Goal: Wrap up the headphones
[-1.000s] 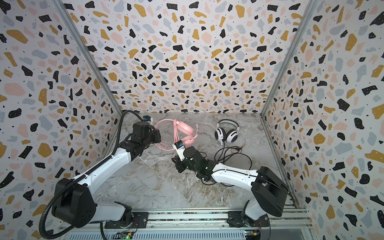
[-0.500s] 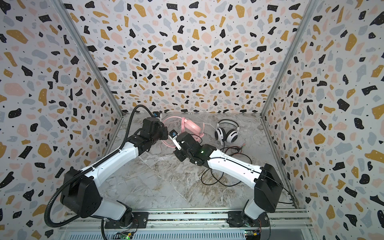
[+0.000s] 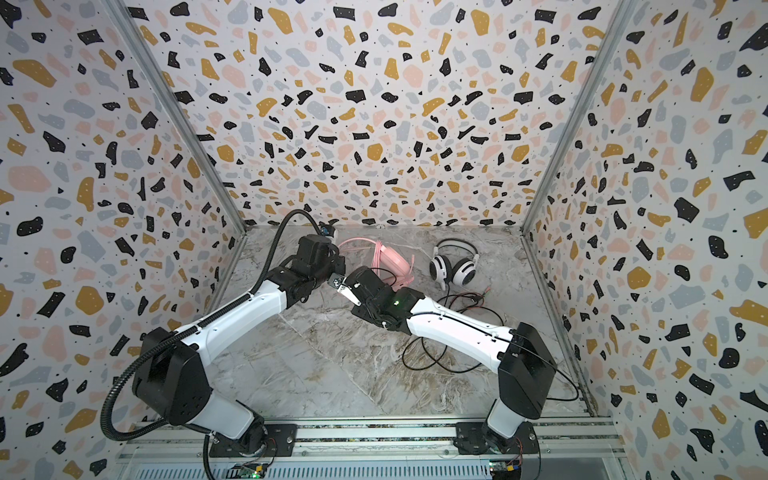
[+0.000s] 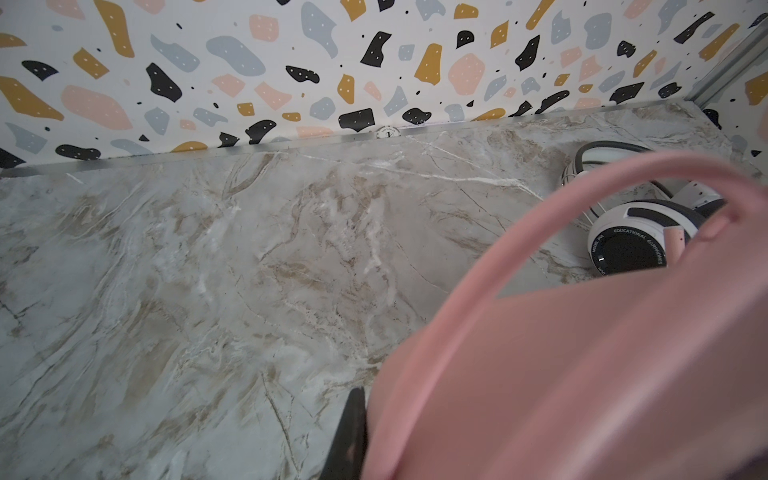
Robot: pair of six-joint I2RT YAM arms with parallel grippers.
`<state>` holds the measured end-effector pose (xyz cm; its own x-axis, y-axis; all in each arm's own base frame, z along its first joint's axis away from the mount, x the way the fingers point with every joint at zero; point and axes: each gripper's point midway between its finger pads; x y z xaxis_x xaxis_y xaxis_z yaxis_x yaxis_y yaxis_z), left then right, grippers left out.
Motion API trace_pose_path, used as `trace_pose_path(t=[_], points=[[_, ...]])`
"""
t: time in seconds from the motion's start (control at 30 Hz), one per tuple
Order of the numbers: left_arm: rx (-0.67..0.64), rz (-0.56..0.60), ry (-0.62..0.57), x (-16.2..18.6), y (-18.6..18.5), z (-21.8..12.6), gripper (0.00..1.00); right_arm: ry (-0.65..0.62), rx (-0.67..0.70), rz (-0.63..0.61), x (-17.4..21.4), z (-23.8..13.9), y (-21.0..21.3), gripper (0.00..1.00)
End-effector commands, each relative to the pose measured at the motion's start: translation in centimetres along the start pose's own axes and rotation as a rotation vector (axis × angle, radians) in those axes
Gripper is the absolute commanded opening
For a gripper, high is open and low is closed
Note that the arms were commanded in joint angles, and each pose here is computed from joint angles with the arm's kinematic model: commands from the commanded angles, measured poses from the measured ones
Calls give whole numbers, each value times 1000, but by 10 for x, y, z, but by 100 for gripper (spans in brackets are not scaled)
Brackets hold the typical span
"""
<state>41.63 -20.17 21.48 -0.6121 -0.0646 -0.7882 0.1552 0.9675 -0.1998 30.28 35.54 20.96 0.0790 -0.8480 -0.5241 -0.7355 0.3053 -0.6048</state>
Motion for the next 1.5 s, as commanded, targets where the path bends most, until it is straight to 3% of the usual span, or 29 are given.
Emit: trace_pose_path(t=[0.0,0.3,0.5,0.7,0.8,0.97,1.33,1.47], points=[[170,83,105,23,-45,-7,0,-327,287,-57,-65,-47,-65,7],[214,88,146,32,-53,-4,0,-465,317,-221,-78,-66,-54,7],[247,119,202,43,-60,3,0,-468,314,-392,-80,-68,-47,7],[328,138,211,46,-72,-3,0,-487,294,-404,-66,-63,-59,7],[357,145,214,46,-76,-6,0,-538,268,-346,-61,-64,-68,7],[383,141,184,40,-80,-13,0,-591,55,-118,-59,-63,-73,9],[375,132,151,31,-78,-20,0,-198,-10,10,-8,0,-72,13],[377,118,139,26,-74,-21,0,-146,-5,66,-2,5,-84,16]])
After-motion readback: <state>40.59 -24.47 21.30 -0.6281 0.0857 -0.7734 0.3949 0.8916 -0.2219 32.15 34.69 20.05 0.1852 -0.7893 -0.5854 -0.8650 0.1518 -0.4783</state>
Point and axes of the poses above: each gripper's point midway between its finger pads, its own z axis out along the fingers, its own y axis along the line the jaws close on, x = y × z, and after that the axes turned 9 degrees about -z, right-handed
